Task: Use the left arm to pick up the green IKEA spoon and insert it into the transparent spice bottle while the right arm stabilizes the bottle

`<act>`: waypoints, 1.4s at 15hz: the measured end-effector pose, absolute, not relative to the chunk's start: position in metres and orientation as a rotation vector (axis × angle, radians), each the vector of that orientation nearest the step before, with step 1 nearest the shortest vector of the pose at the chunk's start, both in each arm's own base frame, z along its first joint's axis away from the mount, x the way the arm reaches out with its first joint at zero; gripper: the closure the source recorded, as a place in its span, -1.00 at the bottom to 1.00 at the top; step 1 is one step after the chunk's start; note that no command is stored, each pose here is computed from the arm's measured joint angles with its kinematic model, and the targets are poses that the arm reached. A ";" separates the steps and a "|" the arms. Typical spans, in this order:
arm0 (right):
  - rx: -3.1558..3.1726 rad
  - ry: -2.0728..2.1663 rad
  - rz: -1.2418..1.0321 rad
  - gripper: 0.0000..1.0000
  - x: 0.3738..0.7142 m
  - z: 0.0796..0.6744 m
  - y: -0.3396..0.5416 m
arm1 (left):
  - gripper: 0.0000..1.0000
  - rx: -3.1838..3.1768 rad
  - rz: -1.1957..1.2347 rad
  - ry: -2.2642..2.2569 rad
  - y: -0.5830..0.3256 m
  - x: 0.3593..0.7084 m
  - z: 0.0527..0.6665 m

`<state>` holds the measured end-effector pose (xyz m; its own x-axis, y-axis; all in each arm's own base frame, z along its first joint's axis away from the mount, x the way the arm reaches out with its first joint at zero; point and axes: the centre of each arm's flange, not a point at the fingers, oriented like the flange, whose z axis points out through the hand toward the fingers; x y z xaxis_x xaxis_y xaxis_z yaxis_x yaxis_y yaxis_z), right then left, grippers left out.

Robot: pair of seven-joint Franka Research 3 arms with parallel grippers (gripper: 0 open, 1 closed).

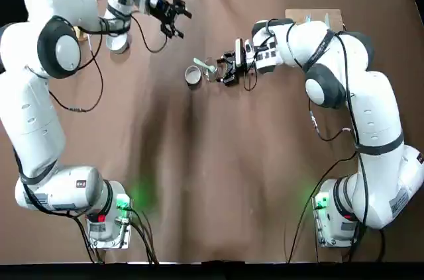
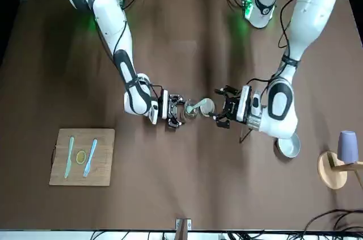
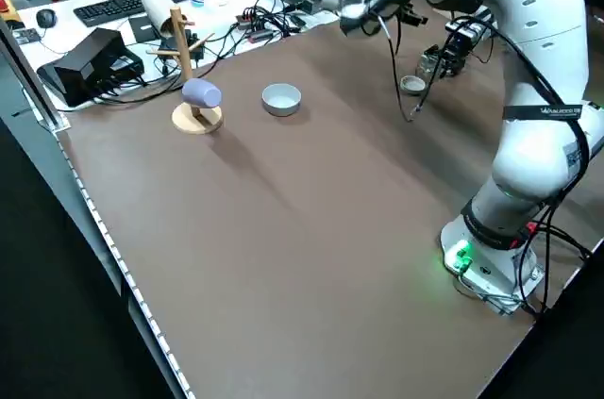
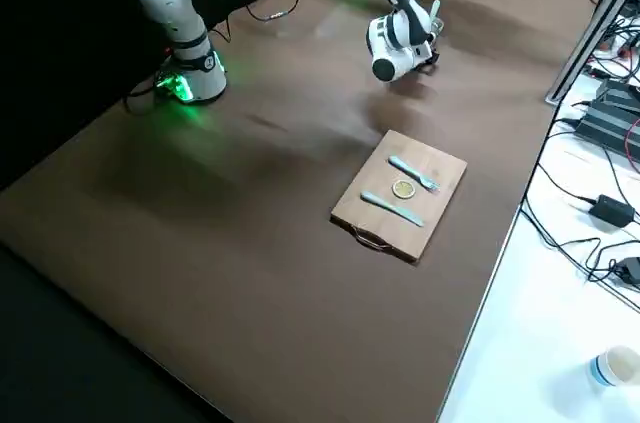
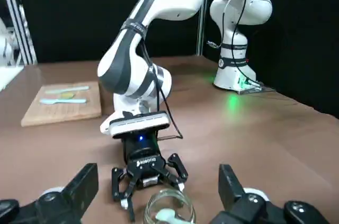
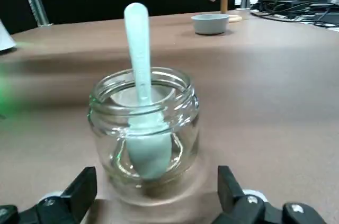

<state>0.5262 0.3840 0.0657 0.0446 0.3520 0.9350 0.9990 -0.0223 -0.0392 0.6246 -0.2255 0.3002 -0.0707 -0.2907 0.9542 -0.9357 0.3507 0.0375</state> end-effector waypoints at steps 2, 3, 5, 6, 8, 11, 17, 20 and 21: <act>-1.474 -1.466 -0.973 -1.00 0.528 0.066 0.375 | -1.00 1.206 0.717 -1.600 -0.217 0.635 0.332; -1.456 -1.477 -0.961 -1.00 0.530 0.066 0.368 | -1.00 1.240 0.672 -1.595 -0.214 0.639 0.349; -1.430 -1.495 -0.939 -1.00 0.535 0.067 0.348 | -1.00 1.323 0.598 -1.558 -0.207 0.647 0.377; -1.426 -1.514 -0.926 -1.00 0.538 0.069 0.336 | -1.00 1.366 0.570 -1.536 -0.202 0.650 0.389; -1.435 -1.558 -0.881 -1.00 0.548 0.076 0.310 | -1.00 1.437 0.532 -1.507 -0.192 0.655 0.407; -1.497 -1.586 -0.770 -1.00 0.570 0.092 0.267 | -1.00 1.562 0.461 -1.466 -0.178 0.656 0.431; -1.737 -1.526 -0.567 -1.00 0.614 0.174 0.199 | -1.00 1.773 0.354 -1.442 -0.166 0.645 0.479; -1.912 -1.416 -0.469 -1.00 0.638 0.242 0.150 | -1.00 1.970 0.243 -1.340 -0.157 0.639 0.499; -1.954 -1.382 -0.424 -1.00 0.644 0.255 0.136 | -1.00 2.028 0.210 -1.304 -0.155 0.637 0.503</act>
